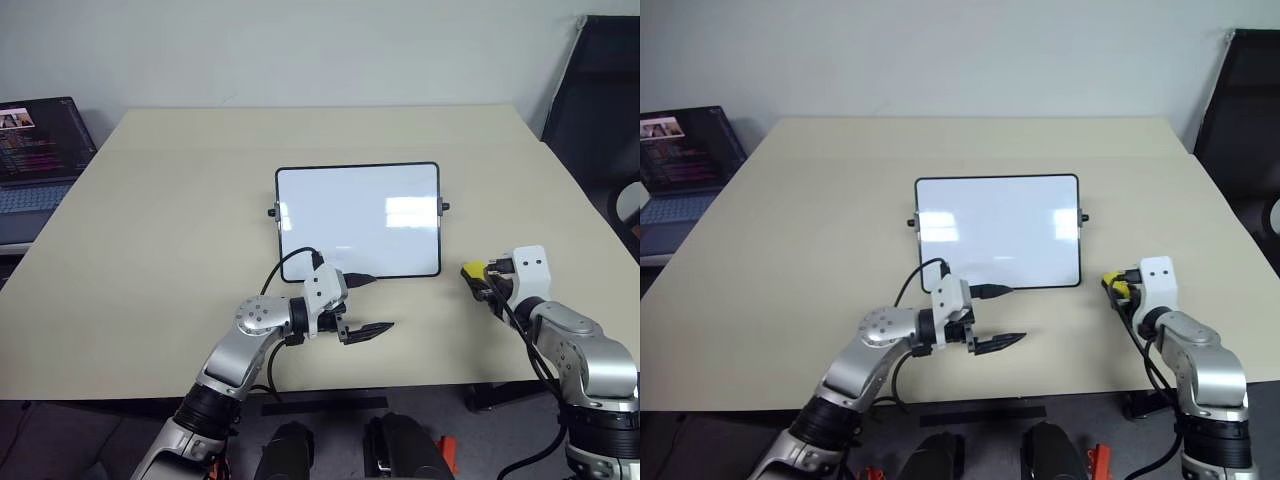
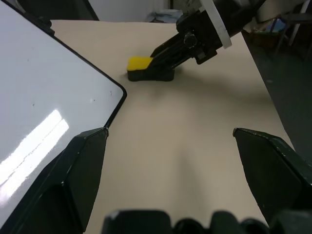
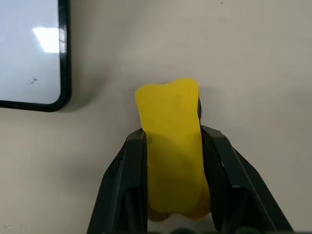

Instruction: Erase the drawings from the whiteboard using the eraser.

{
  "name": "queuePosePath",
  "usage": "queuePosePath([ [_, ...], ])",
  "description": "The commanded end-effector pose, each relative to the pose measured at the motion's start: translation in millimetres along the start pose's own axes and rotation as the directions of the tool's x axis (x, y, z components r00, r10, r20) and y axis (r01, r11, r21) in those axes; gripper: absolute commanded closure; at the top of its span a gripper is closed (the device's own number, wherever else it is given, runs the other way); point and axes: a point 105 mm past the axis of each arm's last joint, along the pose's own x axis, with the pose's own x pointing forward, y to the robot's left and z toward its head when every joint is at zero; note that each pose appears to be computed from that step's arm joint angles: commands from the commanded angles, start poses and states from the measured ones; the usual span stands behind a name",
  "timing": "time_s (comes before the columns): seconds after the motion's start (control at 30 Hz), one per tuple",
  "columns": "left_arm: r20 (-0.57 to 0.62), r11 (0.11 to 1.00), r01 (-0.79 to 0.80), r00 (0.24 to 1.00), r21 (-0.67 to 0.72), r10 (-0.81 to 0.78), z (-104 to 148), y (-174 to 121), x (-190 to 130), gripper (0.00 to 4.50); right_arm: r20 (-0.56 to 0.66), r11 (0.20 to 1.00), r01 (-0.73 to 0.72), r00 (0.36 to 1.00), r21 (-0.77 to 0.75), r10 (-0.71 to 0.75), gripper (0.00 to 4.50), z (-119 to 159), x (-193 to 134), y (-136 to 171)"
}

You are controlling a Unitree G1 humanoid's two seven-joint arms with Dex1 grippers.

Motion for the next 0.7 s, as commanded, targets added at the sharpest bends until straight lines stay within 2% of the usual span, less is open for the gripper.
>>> queuePosePath([
  [0.03, 0.027, 0.999, -0.008, 1.0, 0.049, 0.006, 9.0, 3.6, 0.8, 0.0, 0.013, 0.997, 0.076, 0.997, 0.004, -0.076, 3.31, 6.3, -4.9, -20.7],
  [0.37, 0.026, 0.998, -0.024, 0.999, 0.065, 0.022, 8.2, 5.2, 1.0, 0.0, -0.002, 0.998, 0.064, 0.998, 0.028, -0.064, 3.31, 2.3, -2.7, -20.4],
  [0.67, 0.028, 0.998, -0.032, 0.999, 0.061, 0.03, 8.7, 7.2, -0.2, 0.0, 0.021, 0.997, 0.074, 0.997, 0.016, -0.074, 0.24, 6.1, -1.3, -21.9],
  [0.7, 0.029, 0.998, -0.032, 0.999, 0.061, 0.03, 8.9, 7.2, 0.1, 0.0, 0.022, 0.997, 0.075, 0.997, 0.016, -0.075, 0.04, 6.2, -1.4, -22.0],
])
